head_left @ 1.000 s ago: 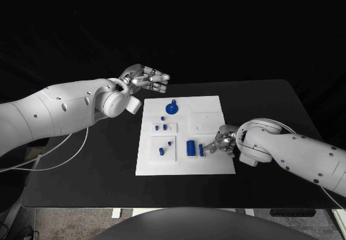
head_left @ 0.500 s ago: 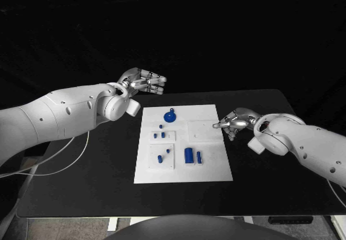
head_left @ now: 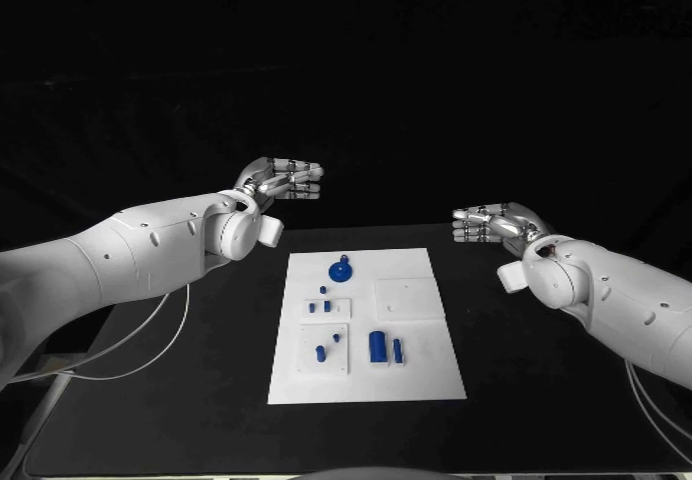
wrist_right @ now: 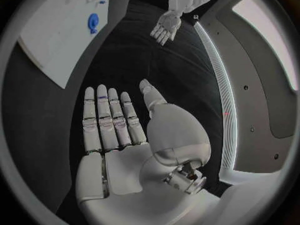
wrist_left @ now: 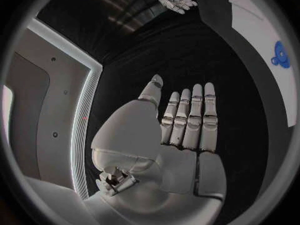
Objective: Assemble the parts on the task board
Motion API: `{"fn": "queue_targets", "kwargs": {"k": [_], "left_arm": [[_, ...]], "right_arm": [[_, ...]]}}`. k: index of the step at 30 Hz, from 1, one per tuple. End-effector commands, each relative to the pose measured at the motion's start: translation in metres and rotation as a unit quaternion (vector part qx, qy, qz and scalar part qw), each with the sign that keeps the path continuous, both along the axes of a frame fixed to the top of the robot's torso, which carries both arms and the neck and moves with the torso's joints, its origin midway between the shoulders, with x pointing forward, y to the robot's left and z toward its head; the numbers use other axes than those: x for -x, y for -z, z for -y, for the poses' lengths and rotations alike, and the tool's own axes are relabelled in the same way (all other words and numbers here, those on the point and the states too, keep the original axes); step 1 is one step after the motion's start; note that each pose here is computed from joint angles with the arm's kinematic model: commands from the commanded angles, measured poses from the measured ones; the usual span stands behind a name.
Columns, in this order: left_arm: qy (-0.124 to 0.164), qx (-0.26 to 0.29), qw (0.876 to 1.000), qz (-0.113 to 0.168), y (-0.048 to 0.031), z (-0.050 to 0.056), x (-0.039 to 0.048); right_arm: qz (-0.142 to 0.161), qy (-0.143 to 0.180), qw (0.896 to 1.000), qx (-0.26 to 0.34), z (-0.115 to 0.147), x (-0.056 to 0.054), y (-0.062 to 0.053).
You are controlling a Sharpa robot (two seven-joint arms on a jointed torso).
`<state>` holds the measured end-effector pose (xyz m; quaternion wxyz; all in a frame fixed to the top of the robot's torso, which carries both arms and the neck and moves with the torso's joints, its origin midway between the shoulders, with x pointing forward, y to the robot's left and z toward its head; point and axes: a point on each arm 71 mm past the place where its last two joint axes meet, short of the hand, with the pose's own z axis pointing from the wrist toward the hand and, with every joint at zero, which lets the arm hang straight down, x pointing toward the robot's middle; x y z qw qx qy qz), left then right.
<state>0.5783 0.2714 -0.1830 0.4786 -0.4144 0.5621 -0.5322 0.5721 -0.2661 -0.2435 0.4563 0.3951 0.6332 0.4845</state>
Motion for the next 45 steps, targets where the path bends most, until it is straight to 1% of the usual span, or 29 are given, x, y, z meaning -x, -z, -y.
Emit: {"fn": "queue_targets", "kwargs": {"k": [1, 5, 6, 7, 11, 14, 17, 18, 21, 22, 24, 28, 29, 32, 35, 38, 41, 45], "left_arm": [[-0.027, 0.033, 0.999, 0.011, 0.0, -0.005, -0.0028], [-0.034, 0.034, 0.999, 0.01, 0.0042, -0.007, -0.0042], [-0.021, 0.013, 1.0, 0.0, 0.0046, -0.006, -0.0036], [-0.021, 0.013, 1.0, 0.0, 0.0048, -0.006, -0.0035], [-0.024, 0.016, 1.0, -0.001, 0.0086, -0.001, 0.001], [-0.029, 0.02, 0.999, -0.002, 0.0137, 0.005, 0.0077], [-0.037, 0.025, 0.999, -0.005, 0.0214, 0.016, 0.0197], [-0.038, 0.026, 0.999, -0.005, 0.0226, 0.018, 0.0218], [-0.047, 0.032, 0.998, -0.008, 0.0297, 0.03, 0.0368], [-0.053, 0.035, 0.998, -0.009, 0.0331, 0.037, 0.0458], [-0.06, 0.039, 0.997, -0.011, 0.0367, 0.046, 0.0583], [-0.073, 0.045, 0.996, -0.014, 0.0407, 0.061, 0.082], [-0.078, 0.047, 0.996, -0.015, 0.0413, 0.065, 0.0898], [-0.084, 0.049, 0.995, -0.017, 0.0417, 0.072, 0.1021], [-0.089, 0.051, 0.995, -0.018, 0.0415, 0.076, 0.1108], [-0.092, 0.052, 0.994, -0.018, 0.0412, 0.079, 0.116], [-0.092, 0.052, 0.994, -0.018, 0.0412, 0.079, 0.1165], [-0.092, 0.052, 0.994, -0.018, 0.0412, 0.079, 0.1165]], "right_arm": [[0.032, 0.011, 0.997, -0.068, -0.001, -0.003, -0.006], [0.036, 0.009, 0.996, -0.077, -0.005, -0.004, -0.007], [0.016, 0.01, 0.999, -0.04, -0.003, -0.003, -0.003], [0.016, 0.01, 0.999, -0.041, -0.003, -0.003, -0.003], [0.022, 0.013, 0.999, -0.045, -0.006, -0.001, -0.005], [0.03, 0.019, 0.998, -0.052, -0.011, 0.003, -0.008], [0.042, 0.029, 0.997, -0.063, -0.02, 0.01, -0.012], [0.043, 0.03, 0.996, -0.065, -0.021, 0.011, -0.012], [0.053, 0.042, 0.995, -0.076, -0.03, 0.021, -0.016], [0.057, 0.049, 0.994, -0.083, -0.035, 0.028, -0.017], [0.06, 0.059, 0.992, -0.09, -0.042, 0.037, -0.019], [0.061, 0.08, 0.99, -0.102, -0.054, 0.058, -0.02], [0.059, 0.088, 0.989, -0.106, -0.058, 0.067, -0.02], [0.055, 0.102, 0.987, -0.109, -0.064, 0.082, -0.02], [0.05, 0.112, 0.986, -0.11, -0.069, 0.095, -0.02], [0.045, 0.121, 0.986, -0.111, -0.072, 0.105, -0.02], [0.042, 0.124, 0.985, -0.11, -0.073, 0.109, -0.019], [0.042, 0.125, 0.985, -0.11, -0.074, 0.11, -0.019]]}}
